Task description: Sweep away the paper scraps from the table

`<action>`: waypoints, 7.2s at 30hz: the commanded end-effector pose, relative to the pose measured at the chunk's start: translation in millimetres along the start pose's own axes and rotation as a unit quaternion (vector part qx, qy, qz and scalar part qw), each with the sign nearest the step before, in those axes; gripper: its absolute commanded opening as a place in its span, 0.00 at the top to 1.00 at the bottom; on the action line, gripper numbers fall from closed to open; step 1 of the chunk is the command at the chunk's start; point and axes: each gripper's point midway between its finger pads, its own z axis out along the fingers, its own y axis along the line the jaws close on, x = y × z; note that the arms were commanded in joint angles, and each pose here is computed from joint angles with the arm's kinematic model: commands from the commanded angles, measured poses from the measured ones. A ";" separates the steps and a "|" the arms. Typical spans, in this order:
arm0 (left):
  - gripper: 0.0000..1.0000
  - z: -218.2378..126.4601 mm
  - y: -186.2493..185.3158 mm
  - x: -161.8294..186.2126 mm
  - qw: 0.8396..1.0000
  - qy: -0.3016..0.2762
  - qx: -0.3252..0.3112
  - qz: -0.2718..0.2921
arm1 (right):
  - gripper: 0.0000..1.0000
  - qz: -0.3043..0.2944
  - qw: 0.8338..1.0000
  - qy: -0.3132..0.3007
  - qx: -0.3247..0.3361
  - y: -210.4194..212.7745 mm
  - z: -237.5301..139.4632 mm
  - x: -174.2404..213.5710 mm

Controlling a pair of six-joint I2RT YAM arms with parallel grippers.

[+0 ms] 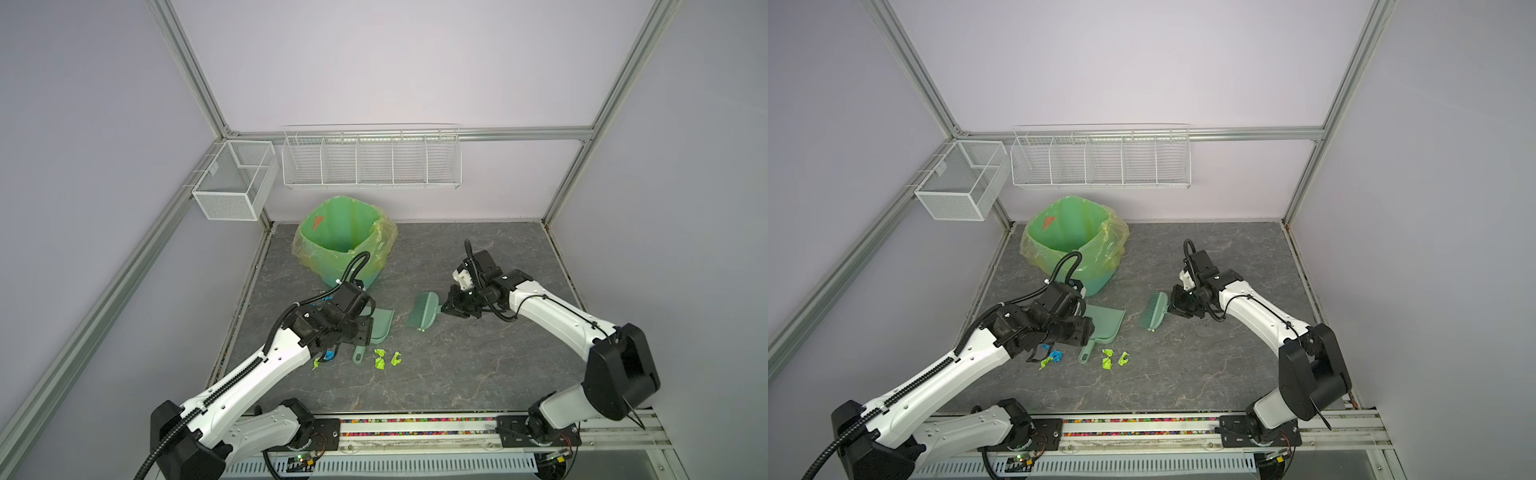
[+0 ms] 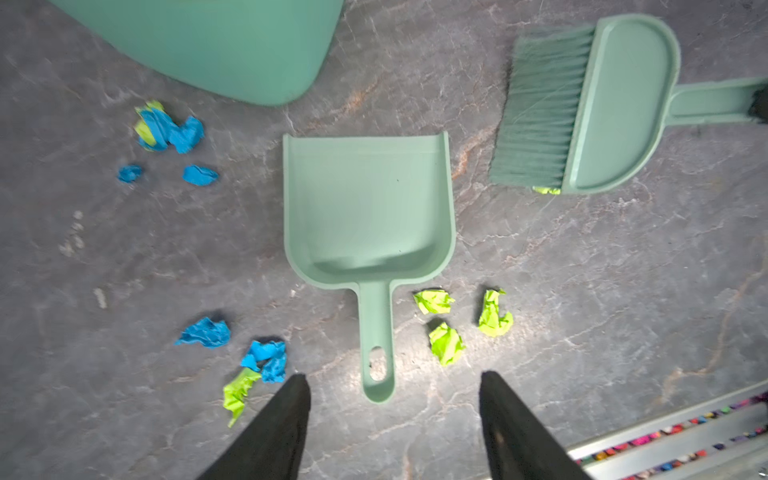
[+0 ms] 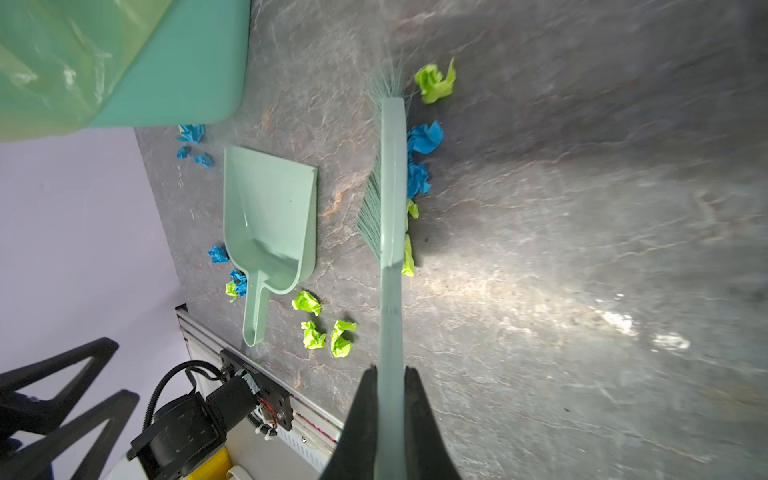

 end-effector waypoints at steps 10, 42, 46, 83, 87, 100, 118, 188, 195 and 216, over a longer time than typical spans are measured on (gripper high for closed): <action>0.54 31.3 15.4 35.5 0.995 0.010 -0.011 -0.095 | 0.93 -0.023 0.997 -0.065 -0.020 4.9 -58.5 -4.8; 0.78 82.3 32.3 74.2 0.989 0.069 -0.059 -0.117 | 0.93 -0.012 0.996 -0.075 -0.049 12.3 -63.6 -1.1; 0.83 84.2 31.9 75.7 0.989 0.074 -0.058 -0.116 | 0.93 -0.012 0.996 -0.075 -0.049 12.3 -63.1 -1.6; 1.00 16.3 -26.8 1.3 0.997 0.015 0.067 -0.036 | 0.93 -0.036 0.992 -0.124 -0.010 5.8 -117.6 -15.3; 1.00 10.5 -32.1 2.6 0.996 0.022 0.081 -0.028 | 0.93 -0.032 0.991 -0.129 0.002 -3.0 -129.2 -16.7; 1.00 10.5 -46.9 34.2 0.992 0.071 0.098 0.029 | 0.93 -0.032 0.987 -0.127 0.096 -48.3 -139.6 -14.5; 1.00 -4.5 -69.4 73.7 0.976 0.162 0.135 0.049 | 0.93 -0.142 0.961 -0.132 0.199 -55.3 -144.2 -57.9; 1.00 65.4 -79.7 68.0 0.948 0.285 0.058 0.129 | 0.93 -0.323 0.944 0.062 0.033 23.3 -55.1 66.6; 1.00 69.5 -78.3 63.0 0.948 0.284 0.058 0.135 | 0.93 -0.294 0.954 -0.017 0.053 28.0 -84.2 42.2; 1.00 72.0 -73.6 59.0 0.947 0.287 0.061 0.132 | 0.93 -0.230 0.964 -0.089 0.104 22.9 -17.9 -112.0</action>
